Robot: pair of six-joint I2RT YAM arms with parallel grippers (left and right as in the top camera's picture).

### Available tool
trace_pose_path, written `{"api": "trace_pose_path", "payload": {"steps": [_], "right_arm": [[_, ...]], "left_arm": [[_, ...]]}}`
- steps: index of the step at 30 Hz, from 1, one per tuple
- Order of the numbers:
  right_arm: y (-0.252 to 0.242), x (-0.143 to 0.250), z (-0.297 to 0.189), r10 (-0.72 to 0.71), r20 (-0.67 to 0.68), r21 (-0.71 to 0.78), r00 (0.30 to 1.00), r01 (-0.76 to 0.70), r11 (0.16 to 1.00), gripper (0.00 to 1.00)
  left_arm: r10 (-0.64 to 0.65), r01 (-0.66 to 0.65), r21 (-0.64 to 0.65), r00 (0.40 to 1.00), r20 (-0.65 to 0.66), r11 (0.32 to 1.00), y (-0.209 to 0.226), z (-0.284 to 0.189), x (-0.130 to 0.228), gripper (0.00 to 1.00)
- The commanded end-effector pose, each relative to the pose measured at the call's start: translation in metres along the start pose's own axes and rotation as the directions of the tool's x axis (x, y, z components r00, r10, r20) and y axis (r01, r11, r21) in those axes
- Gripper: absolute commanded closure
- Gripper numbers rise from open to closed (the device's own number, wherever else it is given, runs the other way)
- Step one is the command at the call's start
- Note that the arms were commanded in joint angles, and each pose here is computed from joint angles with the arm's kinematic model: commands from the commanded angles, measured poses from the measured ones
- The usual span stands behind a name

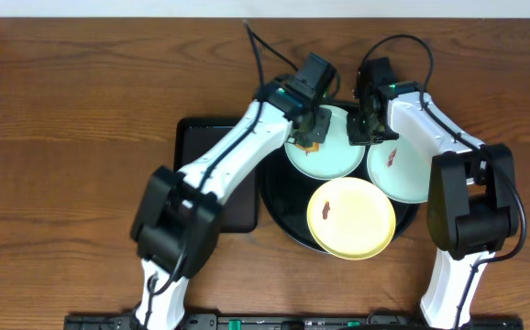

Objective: Clean dirty plates on tray and stack at the side
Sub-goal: 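Scrub the upper plate's stain with the sponge while right gripper holds plate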

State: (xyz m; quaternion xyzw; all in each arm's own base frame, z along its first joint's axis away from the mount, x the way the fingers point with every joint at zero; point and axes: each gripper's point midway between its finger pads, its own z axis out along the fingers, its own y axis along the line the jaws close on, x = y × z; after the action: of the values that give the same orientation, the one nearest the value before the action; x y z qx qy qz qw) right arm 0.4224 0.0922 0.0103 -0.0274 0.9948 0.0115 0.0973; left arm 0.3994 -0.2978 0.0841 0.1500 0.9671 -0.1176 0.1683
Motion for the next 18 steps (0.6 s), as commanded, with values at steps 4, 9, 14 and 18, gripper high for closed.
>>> {"api": "trace_pose_path", "payload": {"steps": [4,9,14,18], "right_arm": [[0.000,0.001,0.000,-0.008,-0.003,0.006,1.000,0.008,1.000,0.99],[0.000,0.001,0.000,-0.008,-0.003,0.006,1.000,0.008,1.000,0.99],[0.000,0.001,0.000,-0.008,-0.003,0.006,1.000,0.008,1.000,0.99],[0.000,0.001,0.000,-0.008,-0.004,0.006,1.000,0.008,1.000,0.99]], "left_arm": [[-0.022,0.024,-0.071,1.000,0.020,0.997,0.020,0.007,-0.007,0.93],[-0.018,0.019,-0.101,1.000,0.016,0.995,0.024,0.011,-0.003,0.93],[-0.011,0.012,-0.111,1.000,0.008,0.994,0.024,0.022,0.001,0.93],[-0.012,0.011,-0.115,1.000,-0.007,0.993,0.026,0.033,0.004,0.93]]}}
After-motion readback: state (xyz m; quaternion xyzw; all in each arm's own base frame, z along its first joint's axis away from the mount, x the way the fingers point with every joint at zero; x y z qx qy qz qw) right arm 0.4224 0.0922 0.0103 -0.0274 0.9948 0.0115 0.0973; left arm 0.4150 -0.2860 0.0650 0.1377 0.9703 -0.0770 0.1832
